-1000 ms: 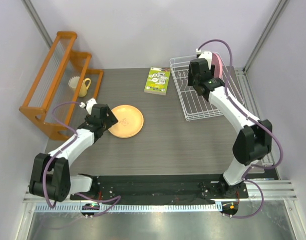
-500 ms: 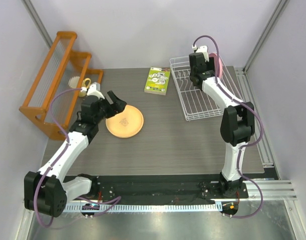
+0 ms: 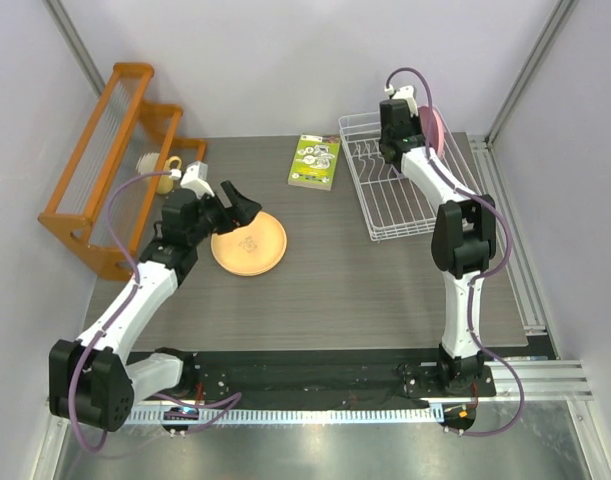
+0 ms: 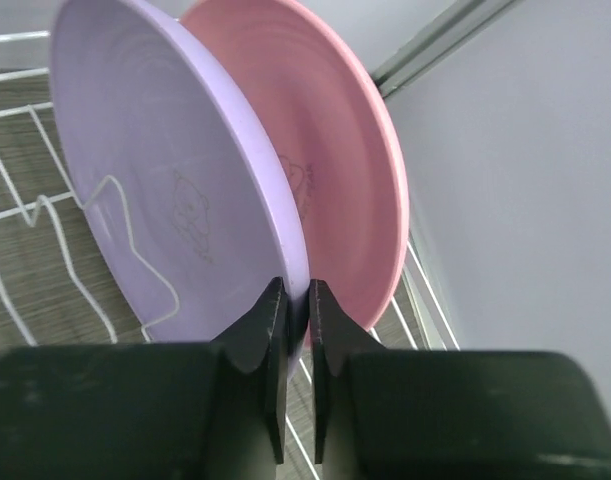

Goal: Unload the plates from the dish rack

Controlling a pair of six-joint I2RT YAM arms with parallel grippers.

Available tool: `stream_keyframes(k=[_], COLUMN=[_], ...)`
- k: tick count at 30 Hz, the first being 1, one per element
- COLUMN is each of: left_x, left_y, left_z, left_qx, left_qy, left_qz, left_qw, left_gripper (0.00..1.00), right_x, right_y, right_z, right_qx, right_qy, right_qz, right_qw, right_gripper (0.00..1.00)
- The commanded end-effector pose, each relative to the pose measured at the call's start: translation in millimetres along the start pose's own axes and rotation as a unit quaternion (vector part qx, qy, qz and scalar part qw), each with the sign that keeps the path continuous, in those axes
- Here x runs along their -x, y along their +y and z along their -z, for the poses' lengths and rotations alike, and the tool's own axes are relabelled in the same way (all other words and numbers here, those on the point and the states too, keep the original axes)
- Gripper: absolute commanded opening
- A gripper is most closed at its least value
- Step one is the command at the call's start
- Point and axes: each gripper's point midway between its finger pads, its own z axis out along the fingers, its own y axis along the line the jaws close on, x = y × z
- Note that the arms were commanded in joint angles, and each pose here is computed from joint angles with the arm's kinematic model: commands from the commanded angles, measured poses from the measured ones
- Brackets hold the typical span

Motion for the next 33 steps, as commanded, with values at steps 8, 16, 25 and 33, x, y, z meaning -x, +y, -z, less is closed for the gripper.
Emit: stream_keyframes(k=[8, 16, 25, 33], left_x=[15.3, 13.6, 11.4, 13.4], left_y=[-10.4, -3.2, 1.9, -0.6], left_z=[-8.7, -12.1, -13.3, -15.8], left_qx=[-0.021, -0.003, 0.01, 0.005], left_qy=[-0.016, -0.013, -0.008, -0.006], left_qz=[-0.012, -0.007, -0.006, -0.006], left_qw=[1.0, 1.0, 1.0, 1.0], left_gripper=[0.84, 0.84, 0.84, 0.84], right_x=[42.6, 55.1, 73.5, 85.7], right_y=[-26.3, -49.7, -79.0, -97.5], right_z=[20.3, 55.1, 91.6, 121.8], right_qx=[-0.072, -0.196, -0.259, -0.217], right_qy=[-0.055, -0.093, -0.136, -0.135], right_qz=[-0.022, 0.006, -0.023, -0.067], right_qw=[0.996, 0.976, 0.956, 0.965], right_gripper=[0.01, 0.01, 0.01, 0.01])
